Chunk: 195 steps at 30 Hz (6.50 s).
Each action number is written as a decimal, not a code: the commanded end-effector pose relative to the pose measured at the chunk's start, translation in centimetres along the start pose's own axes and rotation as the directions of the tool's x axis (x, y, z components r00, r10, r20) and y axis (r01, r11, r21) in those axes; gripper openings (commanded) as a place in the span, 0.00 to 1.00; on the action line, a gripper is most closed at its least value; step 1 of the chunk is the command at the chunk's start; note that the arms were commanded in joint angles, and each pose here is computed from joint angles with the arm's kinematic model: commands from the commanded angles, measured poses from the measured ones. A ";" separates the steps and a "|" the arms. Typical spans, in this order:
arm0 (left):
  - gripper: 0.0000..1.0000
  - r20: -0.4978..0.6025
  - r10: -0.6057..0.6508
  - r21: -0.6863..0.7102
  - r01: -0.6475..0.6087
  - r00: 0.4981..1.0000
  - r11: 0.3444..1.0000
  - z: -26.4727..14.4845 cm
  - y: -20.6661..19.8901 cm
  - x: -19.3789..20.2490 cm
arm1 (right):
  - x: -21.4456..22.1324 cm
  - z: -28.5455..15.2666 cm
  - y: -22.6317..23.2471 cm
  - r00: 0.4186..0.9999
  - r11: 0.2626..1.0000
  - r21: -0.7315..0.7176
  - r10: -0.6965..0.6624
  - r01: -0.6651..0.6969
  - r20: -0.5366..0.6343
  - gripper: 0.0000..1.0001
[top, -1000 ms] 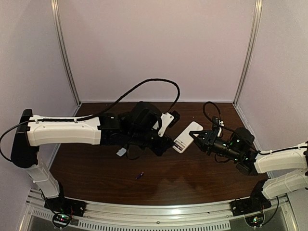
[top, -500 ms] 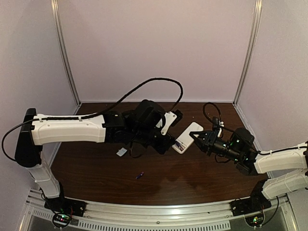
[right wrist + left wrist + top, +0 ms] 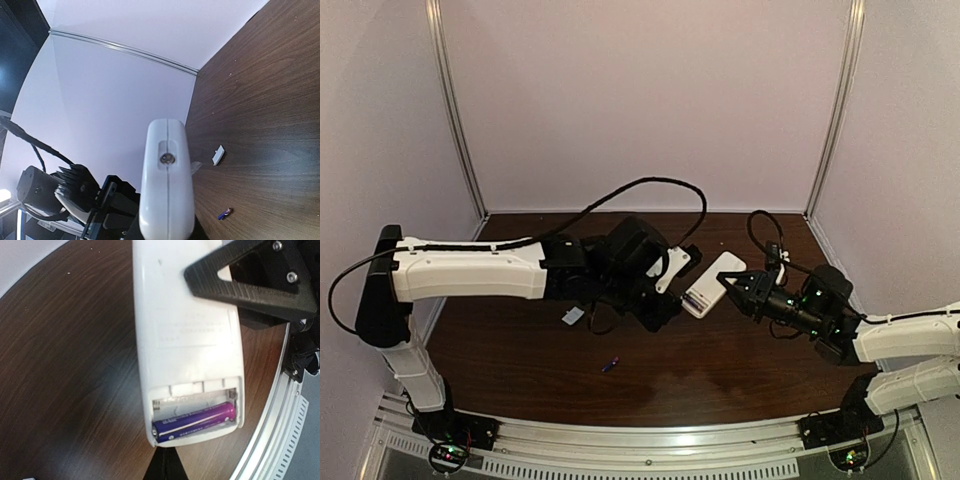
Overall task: Load the batteries into the remote control
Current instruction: Place the battery in the battery compartment, then adjust the battery in the battery compartment, then load the battery into the battery compartment.
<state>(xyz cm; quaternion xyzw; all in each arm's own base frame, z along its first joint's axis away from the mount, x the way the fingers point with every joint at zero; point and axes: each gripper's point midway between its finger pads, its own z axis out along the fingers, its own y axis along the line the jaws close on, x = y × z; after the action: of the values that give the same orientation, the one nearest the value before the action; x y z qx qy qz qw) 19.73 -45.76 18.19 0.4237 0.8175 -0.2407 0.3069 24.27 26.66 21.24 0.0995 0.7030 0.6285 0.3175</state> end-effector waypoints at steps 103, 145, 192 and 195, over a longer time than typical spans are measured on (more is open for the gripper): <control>0.67 0.184 -0.251 0.400 0.160 0.950 0.902 -3.9 -1.5 -3.2 | 1.2 -0.3 6.2 0.988 0.961 -0.250 -0.140 0.121 -0.063 0.00; 0.40 0.149 -0.434 0.704 0.213 0.888 0.677 -6.1 -2.7 -3.9 | 1.9 -1.2 8.0 0.979 0.918 -0.363 -0.193 0.157 -0.064 0.00; 0.18 0.036 -0.403 0.536 0.323 0.914 0.780 -1.3 -0.9 -0.1 | 0.4 -1.2 10.6 0.986 0.884 -0.444 -0.164 0.146 -0.004 0.00; 0.18 0.036 -0.387 0.506 0.318 0.921 0.802 -1.0 -0.7 0.0 | 0.5 -1.3 10.6 0.986 0.884 -0.445 -0.167 0.148 -0.005 0.00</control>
<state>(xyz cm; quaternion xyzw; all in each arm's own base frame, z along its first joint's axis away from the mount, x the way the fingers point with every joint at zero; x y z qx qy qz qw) 18.46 -45.47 22.82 0.3070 0.7242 -0.5846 0.1986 21.82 28.43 25.93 -0.0208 0.6252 0.7015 0.3414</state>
